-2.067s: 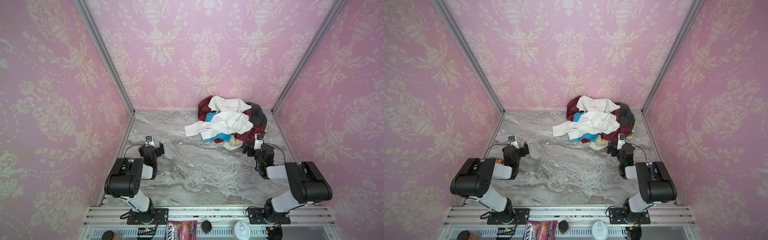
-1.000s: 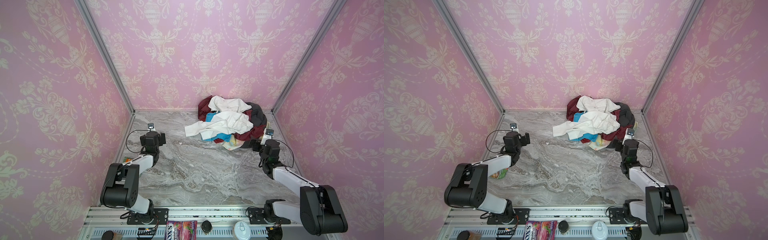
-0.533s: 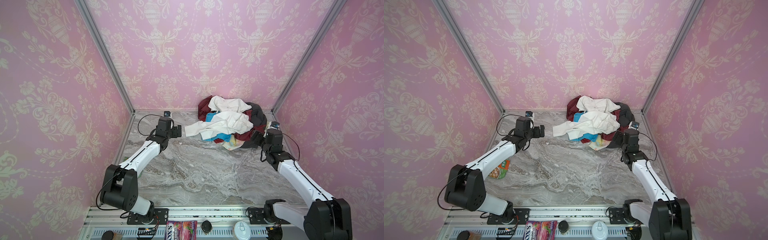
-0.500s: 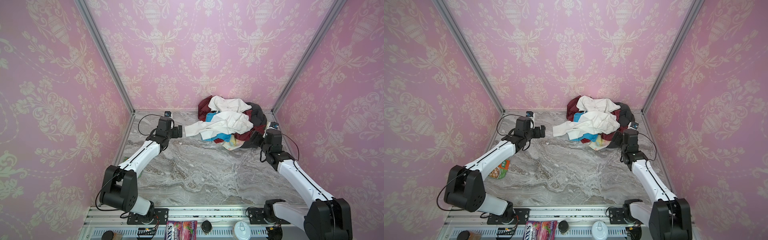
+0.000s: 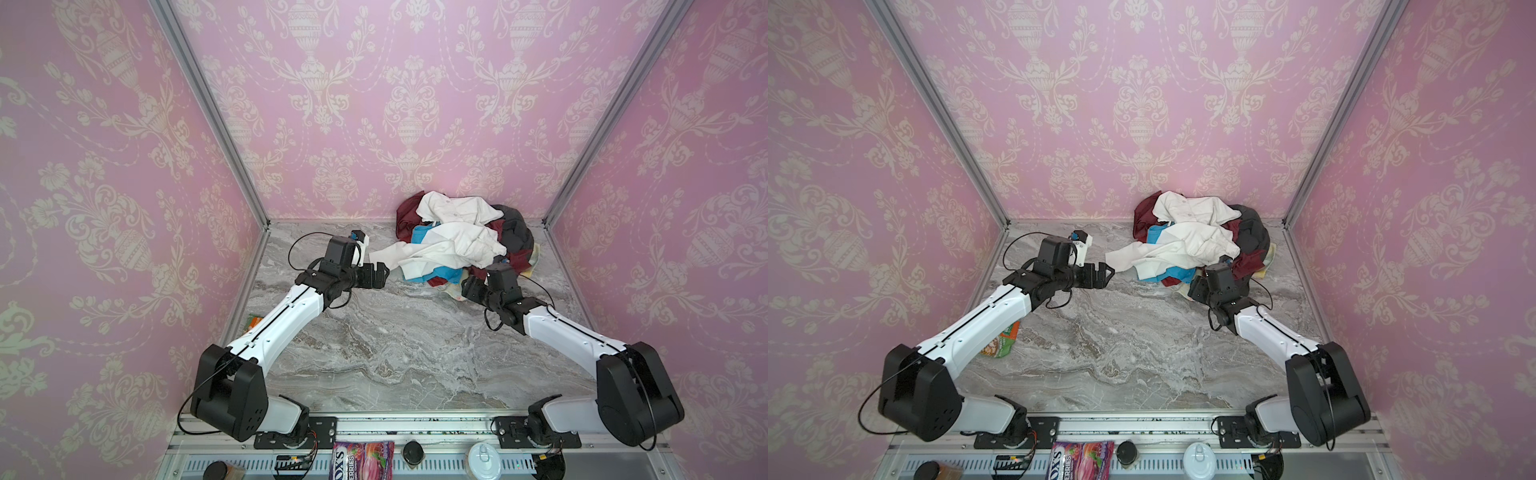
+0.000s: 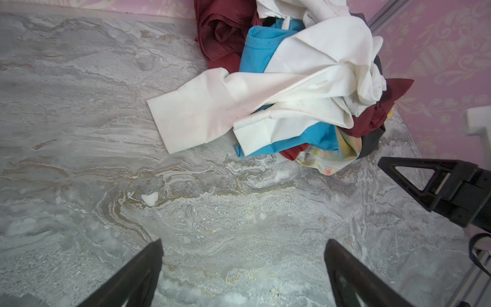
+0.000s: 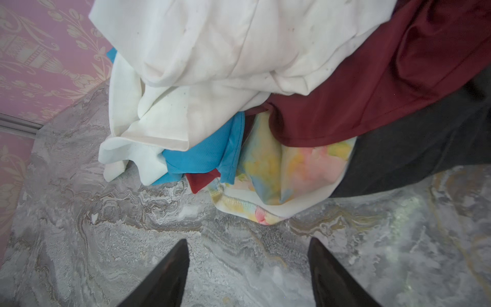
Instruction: Pick out a specific cloth from the pile
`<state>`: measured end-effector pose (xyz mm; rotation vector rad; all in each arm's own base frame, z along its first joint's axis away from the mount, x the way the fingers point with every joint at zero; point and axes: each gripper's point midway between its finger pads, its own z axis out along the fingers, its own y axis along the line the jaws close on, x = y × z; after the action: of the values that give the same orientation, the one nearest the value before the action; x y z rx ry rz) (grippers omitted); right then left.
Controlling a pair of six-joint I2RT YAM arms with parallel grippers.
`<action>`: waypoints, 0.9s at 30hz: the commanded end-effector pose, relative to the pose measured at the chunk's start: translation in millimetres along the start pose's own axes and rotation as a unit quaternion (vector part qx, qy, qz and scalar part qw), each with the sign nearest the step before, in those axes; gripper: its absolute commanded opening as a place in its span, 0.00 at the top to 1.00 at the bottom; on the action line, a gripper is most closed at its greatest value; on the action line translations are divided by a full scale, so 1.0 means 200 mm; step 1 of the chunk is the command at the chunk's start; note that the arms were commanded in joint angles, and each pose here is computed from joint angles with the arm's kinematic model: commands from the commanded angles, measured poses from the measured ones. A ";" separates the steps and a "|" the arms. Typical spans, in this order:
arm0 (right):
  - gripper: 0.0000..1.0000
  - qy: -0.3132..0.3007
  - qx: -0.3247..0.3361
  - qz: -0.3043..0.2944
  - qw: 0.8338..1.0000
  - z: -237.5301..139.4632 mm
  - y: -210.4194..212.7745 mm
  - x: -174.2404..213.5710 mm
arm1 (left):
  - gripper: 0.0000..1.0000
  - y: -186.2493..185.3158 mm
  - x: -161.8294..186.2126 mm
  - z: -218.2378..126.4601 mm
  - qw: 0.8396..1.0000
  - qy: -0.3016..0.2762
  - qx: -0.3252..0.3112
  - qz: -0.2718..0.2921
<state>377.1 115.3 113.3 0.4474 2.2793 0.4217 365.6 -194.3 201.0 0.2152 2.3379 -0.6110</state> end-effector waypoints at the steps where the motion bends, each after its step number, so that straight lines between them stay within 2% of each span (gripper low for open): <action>1: 0.30 -0.015 -0.029 0.025 0.999 0.02 0.13 -0.06 | 0.03 -0.11 0.02 -0.05 0.999 0.024 0.037 -0.008; 5: 0.38 -0.013 -0.017 0.032 0.999 0.08 0.13 -0.06 | 0.03 -0.18 0.02 -0.06 0.998 0.030 0.053 0.008; 13: 0.50 0.004 0.008 0.016 1.000 0.22 0.12 -0.05 | 0.03 -0.23 0.02 -0.05 0.997 0.039 0.043 0.052; 27: 0.63 0.011 0.051 0.002 0.999 0.37 0.05 -0.07 | 0.03 -0.20 0.08 -0.04 0.996 0.037 0.035 0.079</action>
<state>436.6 138.0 84.4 0.5011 2.3146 0.3644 338.1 -229.8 212.4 0.4179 2.3549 -0.6663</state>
